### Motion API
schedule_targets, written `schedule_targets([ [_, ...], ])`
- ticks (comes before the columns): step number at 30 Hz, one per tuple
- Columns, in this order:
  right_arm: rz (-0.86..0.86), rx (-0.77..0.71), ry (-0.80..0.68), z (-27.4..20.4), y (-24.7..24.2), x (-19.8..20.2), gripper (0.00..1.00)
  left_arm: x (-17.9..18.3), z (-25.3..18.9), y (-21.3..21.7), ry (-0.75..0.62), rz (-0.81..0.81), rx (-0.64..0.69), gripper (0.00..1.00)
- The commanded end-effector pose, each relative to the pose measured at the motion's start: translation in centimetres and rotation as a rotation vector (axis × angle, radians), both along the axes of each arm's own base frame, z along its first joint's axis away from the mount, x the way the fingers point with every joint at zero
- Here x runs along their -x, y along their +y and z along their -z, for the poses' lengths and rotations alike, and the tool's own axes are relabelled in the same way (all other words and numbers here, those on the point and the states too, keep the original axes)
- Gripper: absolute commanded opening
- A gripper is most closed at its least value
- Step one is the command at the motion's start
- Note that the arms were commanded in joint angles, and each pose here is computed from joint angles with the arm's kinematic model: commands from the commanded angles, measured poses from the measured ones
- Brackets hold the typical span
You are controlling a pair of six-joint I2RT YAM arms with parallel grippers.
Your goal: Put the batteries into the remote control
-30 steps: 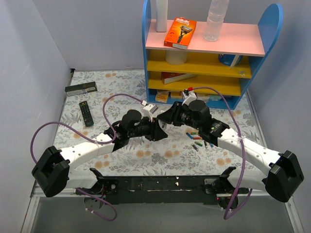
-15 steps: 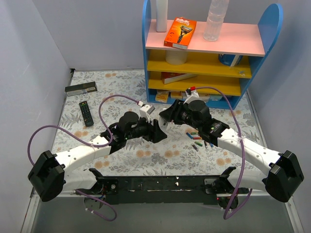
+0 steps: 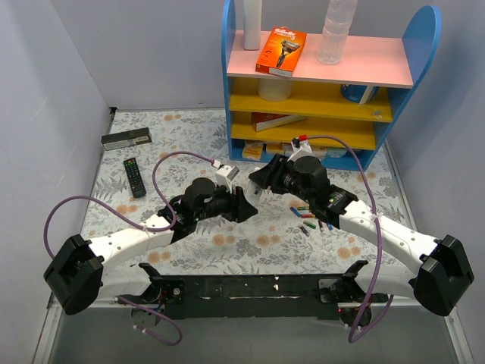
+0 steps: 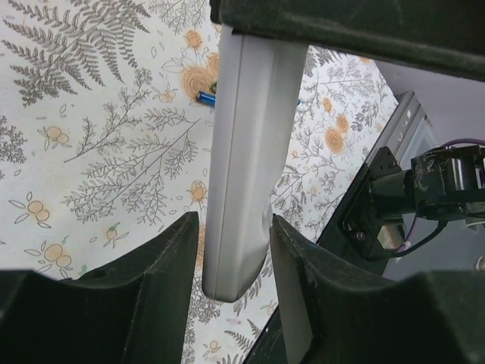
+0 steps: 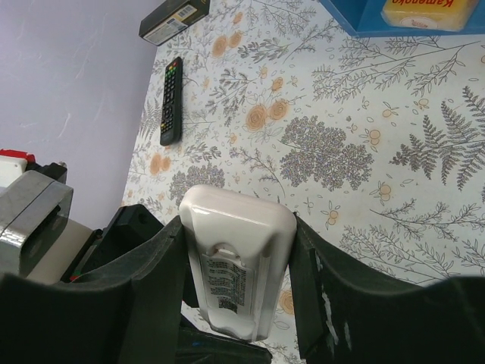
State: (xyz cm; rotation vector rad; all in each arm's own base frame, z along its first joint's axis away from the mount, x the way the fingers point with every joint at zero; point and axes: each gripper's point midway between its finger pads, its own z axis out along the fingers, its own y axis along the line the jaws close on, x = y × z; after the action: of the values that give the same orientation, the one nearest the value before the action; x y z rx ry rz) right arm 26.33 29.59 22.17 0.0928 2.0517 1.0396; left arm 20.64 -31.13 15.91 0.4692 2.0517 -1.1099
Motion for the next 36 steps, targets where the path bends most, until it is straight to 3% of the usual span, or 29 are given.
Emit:
schedule_targets([
  [1,0.021,-0.086,-0.065,-3.8,0.5,-0.9,0.01,-0.8,-1.5,-0.4,-0.045,-0.023,0.052,0.41],
  [8,0.021,-0.098,-0.058,-3.9,0.6,-0.8,0.01,-0.9,-1.8,-0.9,-0.046,-0.018,0.076,0.36],
  [11,0.017,-0.099,-0.057,-4.0,0.6,-0.7,0.01,-0.9,-1.7,-0.9,-0.043,-0.019,0.084,0.28],
  [15,0.000,-0.095,-0.049,-3.5,0.8,-0.5,0.01,-1.1,-2.3,-1.0,-0.053,-0.028,0.097,0.04],
  [16,-0.017,-0.089,-0.067,-3.6,0.9,-0.4,0.05,-1.1,-2.3,-0.9,-0.052,-0.028,0.096,0.00],
  [17,-0.033,-0.087,-0.079,-3.7,1.0,-0.2,0.15,-1.1,-2.7,-1.0,-0.056,-0.028,0.101,0.00],
  [19,-0.063,-0.081,-0.114,-3.7,1.1,0.1,0.40,-1.0,-2.7,-0.9,-0.050,-0.025,0.098,0.00],
  [20,-0.076,-0.056,-0.159,-4.0,0.9,0.1,0.63,-1.0,-2.9,-0.9,-0.048,-0.026,0.100,0.00],
  [23,-0.079,0.009,-0.264,-4.7,-0.2,-0.2,0.91,-0.8,-3.1,-0.7,-0.031,-0.039,0.114,0.00],
  [28,-0.130,0.128,-0.482,-6.6,-2.1,-0.3,0.95,-0.3,-2.9,-0.3,0.009,-0.058,0.144,0.00],
  [36,-0.551,0.344,-1.001,-8.0,-1.1,4.1,0.94,0.6,-3.3,-0.3,0.025,-0.027,0.167,0.00],
])
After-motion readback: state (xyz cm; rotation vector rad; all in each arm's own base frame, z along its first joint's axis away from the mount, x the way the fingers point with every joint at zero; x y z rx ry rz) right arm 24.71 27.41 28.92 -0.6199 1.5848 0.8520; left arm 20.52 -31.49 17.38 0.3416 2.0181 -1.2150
